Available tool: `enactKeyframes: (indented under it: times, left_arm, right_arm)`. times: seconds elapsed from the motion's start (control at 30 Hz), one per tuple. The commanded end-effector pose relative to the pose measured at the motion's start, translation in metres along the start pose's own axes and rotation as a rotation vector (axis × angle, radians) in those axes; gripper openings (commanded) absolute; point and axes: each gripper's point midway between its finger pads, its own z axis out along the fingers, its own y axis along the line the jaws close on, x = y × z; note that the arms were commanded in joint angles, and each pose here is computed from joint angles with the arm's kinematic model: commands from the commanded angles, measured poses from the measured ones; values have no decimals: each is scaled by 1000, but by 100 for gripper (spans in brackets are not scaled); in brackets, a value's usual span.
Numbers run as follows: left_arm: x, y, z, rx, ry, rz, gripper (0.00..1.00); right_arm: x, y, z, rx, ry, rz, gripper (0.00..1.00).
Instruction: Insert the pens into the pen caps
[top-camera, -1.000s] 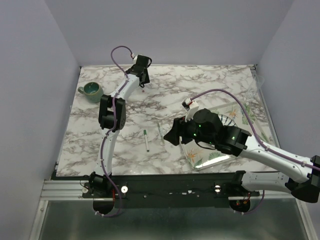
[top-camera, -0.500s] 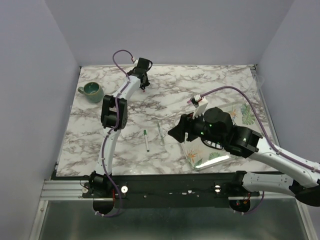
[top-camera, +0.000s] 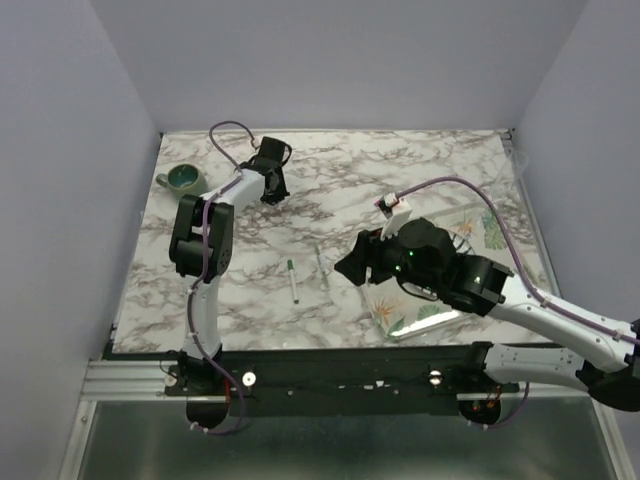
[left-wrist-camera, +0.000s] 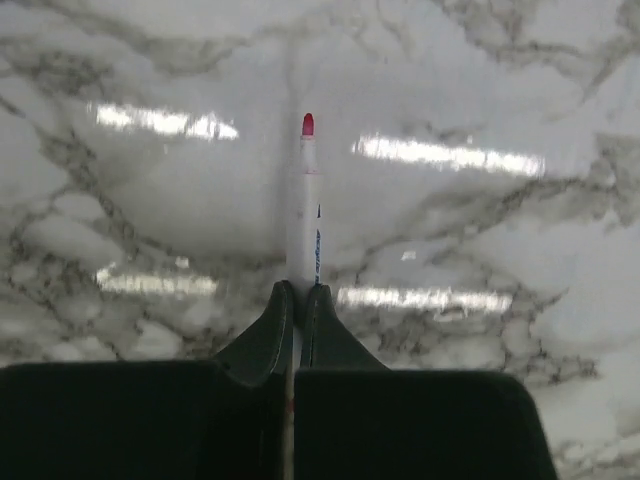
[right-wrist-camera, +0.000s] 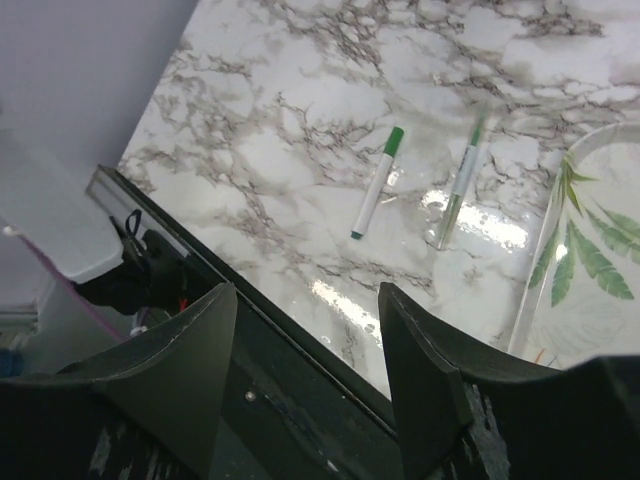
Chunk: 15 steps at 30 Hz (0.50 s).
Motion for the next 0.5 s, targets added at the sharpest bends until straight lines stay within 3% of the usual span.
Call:
enactKeyframes:
  times: [0.0, 0.03, 0.1, 0.13, 0.3, 0.47]
  left_arm:
    - [19, -10, -76, 181, -27, -4, 0]
    - [46, -6, -80, 209, 29, -3, 0]
    - [48, -13, -112, 273, 7, -5, 0]
    - [69, -12, -117, 297, 50, -2, 0]
    - [83, -39, -191, 524, -23, 40, 0]
    - [108, -74, -268, 793, -87, 154, 0]
  right_arm:
    - [11, -27, 32, 91, 12, 100, 66]
    - [9, -29, 36, 84, 10, 142, 66]
    - [-3, -41, 48, 86, -21, 199, 65]
    - [-6, -46, 54, 98, -31, 220, 65]
    - [-27, -71, 87, 126, -45, 345, 65]
    - [-48, -49, 109, 35, -26, 395, 64]
